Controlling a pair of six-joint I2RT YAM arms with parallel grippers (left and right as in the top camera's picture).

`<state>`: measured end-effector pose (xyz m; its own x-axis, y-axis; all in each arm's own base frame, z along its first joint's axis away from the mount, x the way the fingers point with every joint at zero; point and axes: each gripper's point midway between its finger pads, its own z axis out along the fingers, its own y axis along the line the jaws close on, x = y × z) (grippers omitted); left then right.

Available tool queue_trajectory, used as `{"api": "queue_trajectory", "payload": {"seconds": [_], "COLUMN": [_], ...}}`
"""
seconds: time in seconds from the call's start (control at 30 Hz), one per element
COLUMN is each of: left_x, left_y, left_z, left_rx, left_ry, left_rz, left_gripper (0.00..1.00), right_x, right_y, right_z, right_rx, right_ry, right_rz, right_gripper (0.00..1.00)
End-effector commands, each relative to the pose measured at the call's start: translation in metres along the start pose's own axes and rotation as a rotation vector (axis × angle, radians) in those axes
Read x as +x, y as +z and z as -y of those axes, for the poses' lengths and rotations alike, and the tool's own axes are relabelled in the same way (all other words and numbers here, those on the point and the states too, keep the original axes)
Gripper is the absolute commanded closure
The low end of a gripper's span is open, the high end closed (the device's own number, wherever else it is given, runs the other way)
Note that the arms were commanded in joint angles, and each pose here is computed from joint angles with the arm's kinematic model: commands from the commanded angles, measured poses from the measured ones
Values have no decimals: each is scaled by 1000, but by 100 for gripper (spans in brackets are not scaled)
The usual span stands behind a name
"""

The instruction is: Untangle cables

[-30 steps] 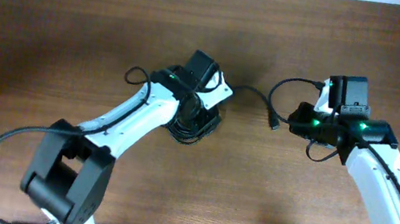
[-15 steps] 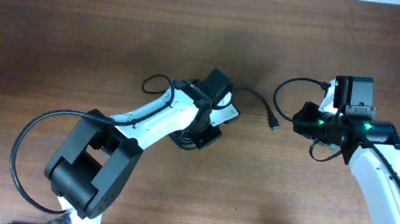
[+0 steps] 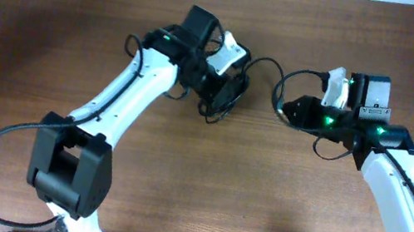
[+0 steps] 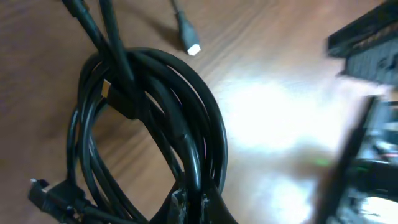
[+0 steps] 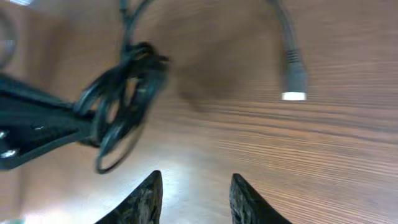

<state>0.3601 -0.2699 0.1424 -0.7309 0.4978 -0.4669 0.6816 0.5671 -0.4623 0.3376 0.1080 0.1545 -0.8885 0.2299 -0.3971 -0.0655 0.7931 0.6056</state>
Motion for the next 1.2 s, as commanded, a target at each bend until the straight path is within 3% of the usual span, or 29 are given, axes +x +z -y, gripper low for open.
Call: {"api": "queue_trajectory", "payload": {"seconds": [0.0,0.43,0.57,0.83,0.97,1.17], "left_x": [-23,-46,-46,-46,-47,-52], "left_y": [-30,-47,-51,-51,-53,-69], "left_z": [38,65,73,73,75,96], "left_rx": [243,450,505,506,523,673], "left_ry": [12,-123,-119,-145,-172,-136], "left_rz": [123,187,189,182,177,196], "left_gripper": [100,100,100,100,100,100], "right_x": [4,18,7,6,2,8], "right_y": [-6,15,21,16,20,40], "right_z": [-35,-77,-61,-89,-79,-63], "right_rx": [-199,-249,-125,-274,-222,-189], "right_ry": [-53,-167,-58,-94,-85,29], "right_rz": [-41,-69,-14,-26,-8,-67], "right_gripper": [63,62,63,58,58,59]}}
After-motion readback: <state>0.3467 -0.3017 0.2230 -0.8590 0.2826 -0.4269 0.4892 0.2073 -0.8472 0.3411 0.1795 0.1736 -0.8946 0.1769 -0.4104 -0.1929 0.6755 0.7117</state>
